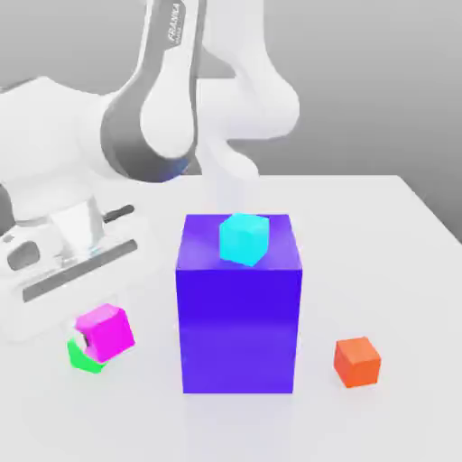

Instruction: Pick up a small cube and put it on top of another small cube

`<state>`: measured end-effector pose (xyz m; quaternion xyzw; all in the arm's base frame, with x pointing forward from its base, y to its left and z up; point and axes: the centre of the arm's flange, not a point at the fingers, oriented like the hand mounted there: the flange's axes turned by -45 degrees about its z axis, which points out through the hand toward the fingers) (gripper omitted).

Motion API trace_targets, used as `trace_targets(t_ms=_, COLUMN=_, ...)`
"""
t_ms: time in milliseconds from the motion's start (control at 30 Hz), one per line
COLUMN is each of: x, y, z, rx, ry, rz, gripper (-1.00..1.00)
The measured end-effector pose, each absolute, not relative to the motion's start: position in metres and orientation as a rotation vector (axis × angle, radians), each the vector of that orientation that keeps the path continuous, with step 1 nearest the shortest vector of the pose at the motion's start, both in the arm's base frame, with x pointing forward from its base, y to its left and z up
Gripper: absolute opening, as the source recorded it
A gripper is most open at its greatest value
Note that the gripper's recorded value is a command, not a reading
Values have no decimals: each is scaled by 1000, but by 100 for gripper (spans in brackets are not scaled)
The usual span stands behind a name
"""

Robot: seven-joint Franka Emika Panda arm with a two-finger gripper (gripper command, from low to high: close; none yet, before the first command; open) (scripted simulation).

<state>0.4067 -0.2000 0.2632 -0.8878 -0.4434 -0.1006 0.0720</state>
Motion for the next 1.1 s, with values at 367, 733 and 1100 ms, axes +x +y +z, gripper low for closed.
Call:
trace_targets(t_ms=367, x=331, y=-253, z=244, rx=-2192, ry=-2095, rz=-169, gripper=-100)
trace_targets(t_ms=733, x=304, y=-236, z=242, rx=-1350, ry=-2812, rz=-33, gripper=-100)
trace_targets(t_ms=1100, x=318, y=-225, z=224, rx=-1177, ry=-2918, rz=-37, gripper=-100)
